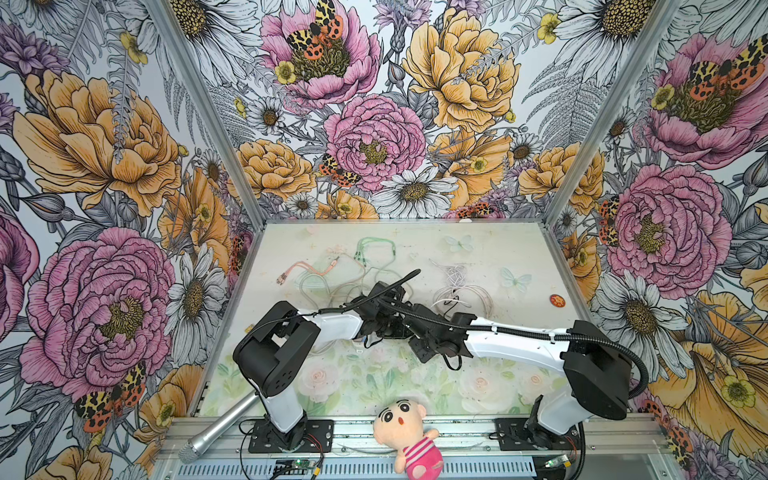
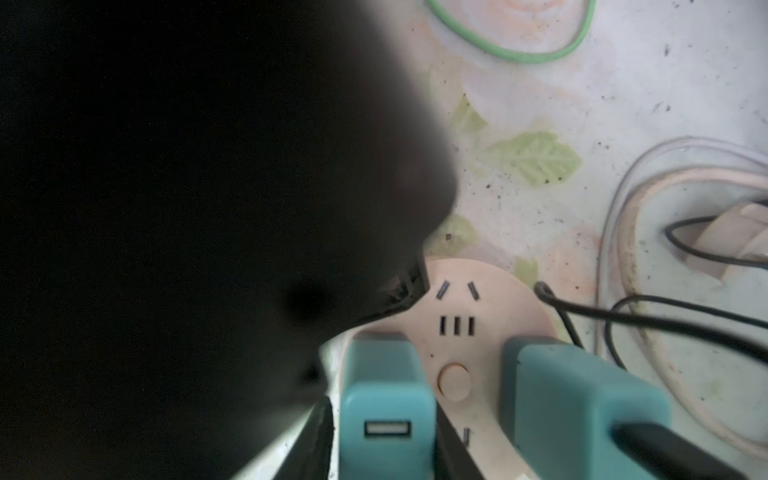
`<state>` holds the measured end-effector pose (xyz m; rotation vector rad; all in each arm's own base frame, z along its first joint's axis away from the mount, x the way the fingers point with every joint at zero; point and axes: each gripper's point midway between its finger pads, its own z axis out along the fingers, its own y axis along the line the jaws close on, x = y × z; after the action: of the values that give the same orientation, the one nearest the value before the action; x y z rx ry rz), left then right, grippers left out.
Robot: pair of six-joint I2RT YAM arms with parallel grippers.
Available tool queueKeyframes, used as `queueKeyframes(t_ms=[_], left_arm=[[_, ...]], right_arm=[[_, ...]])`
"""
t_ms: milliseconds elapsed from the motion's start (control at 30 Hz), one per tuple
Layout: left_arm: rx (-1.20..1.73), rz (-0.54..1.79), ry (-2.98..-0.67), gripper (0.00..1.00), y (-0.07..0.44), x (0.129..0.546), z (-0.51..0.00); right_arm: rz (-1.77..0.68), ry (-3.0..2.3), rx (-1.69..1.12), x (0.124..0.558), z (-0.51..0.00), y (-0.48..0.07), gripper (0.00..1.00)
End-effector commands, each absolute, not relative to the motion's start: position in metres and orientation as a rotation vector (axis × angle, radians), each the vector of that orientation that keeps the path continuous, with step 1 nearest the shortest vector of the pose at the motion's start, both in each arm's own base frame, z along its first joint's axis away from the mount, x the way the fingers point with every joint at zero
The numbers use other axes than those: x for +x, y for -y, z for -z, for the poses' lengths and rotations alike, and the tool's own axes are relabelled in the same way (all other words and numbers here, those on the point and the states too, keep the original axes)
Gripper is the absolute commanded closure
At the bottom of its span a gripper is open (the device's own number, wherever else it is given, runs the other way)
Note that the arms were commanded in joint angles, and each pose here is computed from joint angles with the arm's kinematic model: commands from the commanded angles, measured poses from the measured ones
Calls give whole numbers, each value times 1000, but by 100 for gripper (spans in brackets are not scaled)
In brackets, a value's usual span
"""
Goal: Insert the plug
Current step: 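Press the teal charger down into the pink socket with the right gripper, then open the right gripper and raise it off the charger while the left lifts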
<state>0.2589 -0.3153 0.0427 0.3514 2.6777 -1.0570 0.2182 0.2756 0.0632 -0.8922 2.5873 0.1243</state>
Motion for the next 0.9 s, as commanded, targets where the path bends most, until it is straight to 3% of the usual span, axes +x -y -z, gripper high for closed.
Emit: queueKeyframes(t_ms=[0, 500, 633, 733, 867], left_arm=[[323, 1010, -2706, 82, 312, 253, -41], [220, 960, -2664, 81, 319, 250, -78], [232, 937, -2649, 81, 322, 250, -89], [222, 902, -2627, 81, 318, 255, -101], [206, 800, -2625, 81, 304, 264, -110]], right_arm=[[-14, -2678, -981, 196, -52, -245, 63], [-424, -2531, -896, 163, -125, -242, 53], [-434, -2448, -685, 178, -157, -220, 54], [-366, -2380, -393, 202, -183, -184, 64], [-386, -2278, -175, 216, -216, -155, 62]])
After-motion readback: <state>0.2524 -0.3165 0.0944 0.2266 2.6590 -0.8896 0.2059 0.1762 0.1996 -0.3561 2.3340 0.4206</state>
